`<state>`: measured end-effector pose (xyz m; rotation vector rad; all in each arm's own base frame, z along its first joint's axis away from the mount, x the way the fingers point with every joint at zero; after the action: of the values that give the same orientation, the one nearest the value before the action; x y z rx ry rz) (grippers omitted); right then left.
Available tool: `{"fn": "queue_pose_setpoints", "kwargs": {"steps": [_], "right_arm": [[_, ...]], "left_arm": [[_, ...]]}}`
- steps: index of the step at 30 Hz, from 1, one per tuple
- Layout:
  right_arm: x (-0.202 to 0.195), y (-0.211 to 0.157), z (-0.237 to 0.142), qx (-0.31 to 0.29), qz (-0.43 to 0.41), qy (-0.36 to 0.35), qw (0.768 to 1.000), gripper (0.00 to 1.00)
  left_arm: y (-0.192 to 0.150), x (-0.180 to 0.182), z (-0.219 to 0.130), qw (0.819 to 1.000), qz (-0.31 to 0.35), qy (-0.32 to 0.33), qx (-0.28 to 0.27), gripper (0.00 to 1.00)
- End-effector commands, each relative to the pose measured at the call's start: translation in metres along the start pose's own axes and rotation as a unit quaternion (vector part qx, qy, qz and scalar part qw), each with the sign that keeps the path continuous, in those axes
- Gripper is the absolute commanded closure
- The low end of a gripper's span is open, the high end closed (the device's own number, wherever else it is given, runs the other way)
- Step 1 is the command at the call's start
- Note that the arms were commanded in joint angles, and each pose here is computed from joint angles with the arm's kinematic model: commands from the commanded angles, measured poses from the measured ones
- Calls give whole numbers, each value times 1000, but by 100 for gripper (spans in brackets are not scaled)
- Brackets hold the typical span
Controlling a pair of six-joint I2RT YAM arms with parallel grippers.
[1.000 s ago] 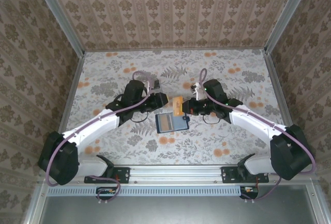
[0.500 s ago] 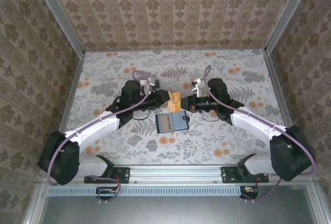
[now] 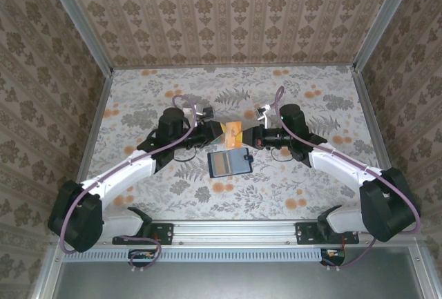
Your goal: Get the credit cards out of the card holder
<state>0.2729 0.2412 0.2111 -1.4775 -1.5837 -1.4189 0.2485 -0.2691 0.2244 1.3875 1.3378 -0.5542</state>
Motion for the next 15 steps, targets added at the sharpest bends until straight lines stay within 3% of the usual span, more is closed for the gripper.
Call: {"fn": "queue_pose_setpoints", "kwargs": {"steps": [1,7,10,12,15], "right_arm": [[12,-1,-3,6,-11,32,999,100],[13,-2,-1,16,-10,43,999,100],[11,-3,0,16,-9,41,999,100],[10,-3,1,17,-8,40,999,100],[6,-3,2,19,-6,35,999,77]], "left_arm": [[-5,-4,4,1000,12,-17,15,71],[-4,-11,6,999,18,-33,17,73],[-2,-18,4,998,25,-48,13,81],[-1,-22,2,998,31,-55,9,91],[2,-27,-3,997,40,-59,-1,100]]}}
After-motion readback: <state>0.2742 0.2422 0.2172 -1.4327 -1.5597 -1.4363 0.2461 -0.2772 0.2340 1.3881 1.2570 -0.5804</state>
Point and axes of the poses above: each hand's point on the last joint's axis, 136 mm out from that joint toward the fingers, its own z axis out along the fingers, its own x axis along the line the jaws close on, y = z × x, the point moved 3 cm from there along -z, back along the fingers, and after that the axes turned 3 degrees about z, right-handed, at the moved point
